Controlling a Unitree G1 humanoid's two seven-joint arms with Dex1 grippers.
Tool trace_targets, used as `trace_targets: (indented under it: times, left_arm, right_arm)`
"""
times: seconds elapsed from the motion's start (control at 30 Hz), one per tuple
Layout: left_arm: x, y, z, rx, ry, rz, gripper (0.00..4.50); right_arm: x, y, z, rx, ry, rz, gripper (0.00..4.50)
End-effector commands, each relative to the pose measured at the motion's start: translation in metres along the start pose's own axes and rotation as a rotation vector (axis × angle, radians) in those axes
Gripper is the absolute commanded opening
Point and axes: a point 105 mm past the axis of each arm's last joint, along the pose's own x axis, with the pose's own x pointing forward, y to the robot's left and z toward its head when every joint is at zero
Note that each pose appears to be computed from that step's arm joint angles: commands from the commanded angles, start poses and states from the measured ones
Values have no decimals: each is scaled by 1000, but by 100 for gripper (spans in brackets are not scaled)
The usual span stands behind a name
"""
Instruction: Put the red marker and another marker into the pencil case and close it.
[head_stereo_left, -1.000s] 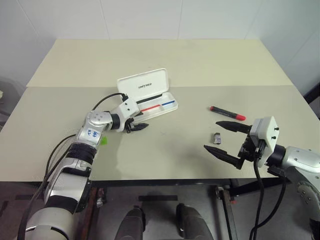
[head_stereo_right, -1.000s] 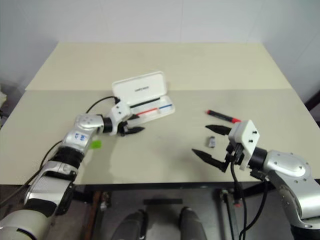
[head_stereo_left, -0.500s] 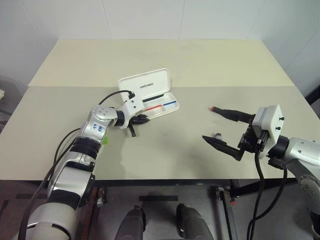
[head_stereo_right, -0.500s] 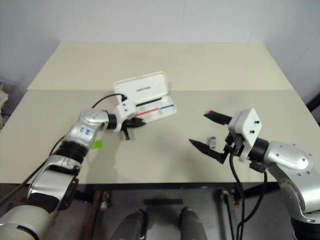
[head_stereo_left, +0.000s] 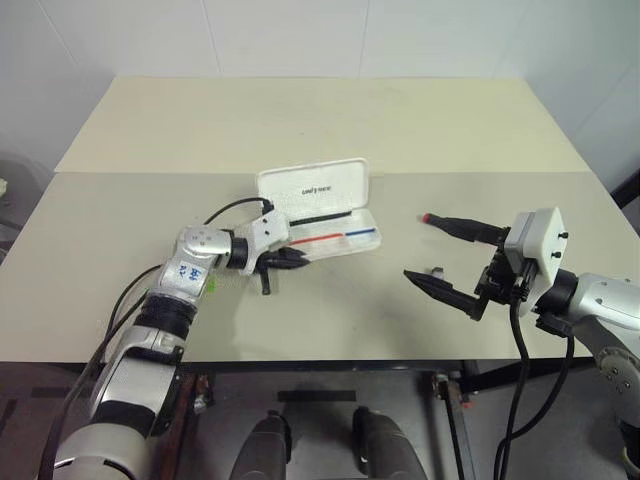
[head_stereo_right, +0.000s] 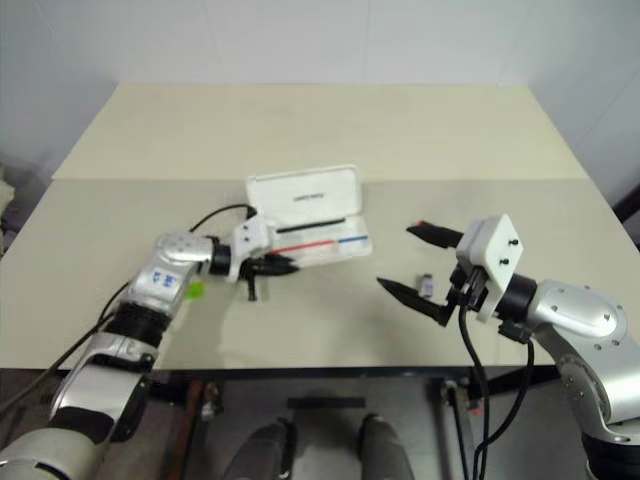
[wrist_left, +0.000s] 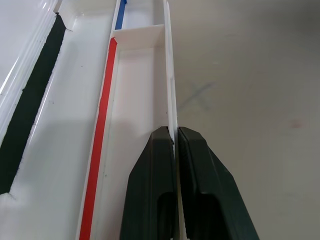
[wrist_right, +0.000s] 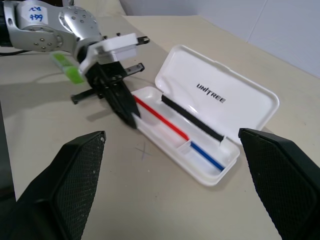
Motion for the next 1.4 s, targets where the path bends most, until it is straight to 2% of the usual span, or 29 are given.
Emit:
trace_targets:
  times: [0.03, 0.2, 0.47, 0.6, 0.9, 1.17, 1.23, 1.4]
  left_arm:
    - [-6, -15, 8, 76, -5, -73, 3]
    - [-10, -27, 6, 106, 20, -108, 3]
    - [3, -33, 9, 99, 13, -82, 3]
    - [7, -33, 9, 99, 14, -81, 109]
    - [4, -42, 19, 91, -76, -108, 415]
    - [-9, -45, 30, 64, -207, -108, 415]
    - [-14, -44, 34, 57, -239, -96, 415]
    - [-34, -42, 54, 48, -365, -85, 415]
  right_arm:
    - [-1, 2, 4, -11, -27, 7, 450]
    - [0, 2, 2, -2, -31, 10, 450]
    - [3, 5, 0, 10, -45, 12, 450]
    - [5, 6, 0, 11, -49, 14, 450]
    - [8, 5, -1, 15, -52, 23, 450]
    - [2, -5, -5, 12, -22, 37, 450]
    - [-1, -18, -10, -17, 24, 14, 450]
    - [-5, -76, -22, -49, 187, -120, 450]
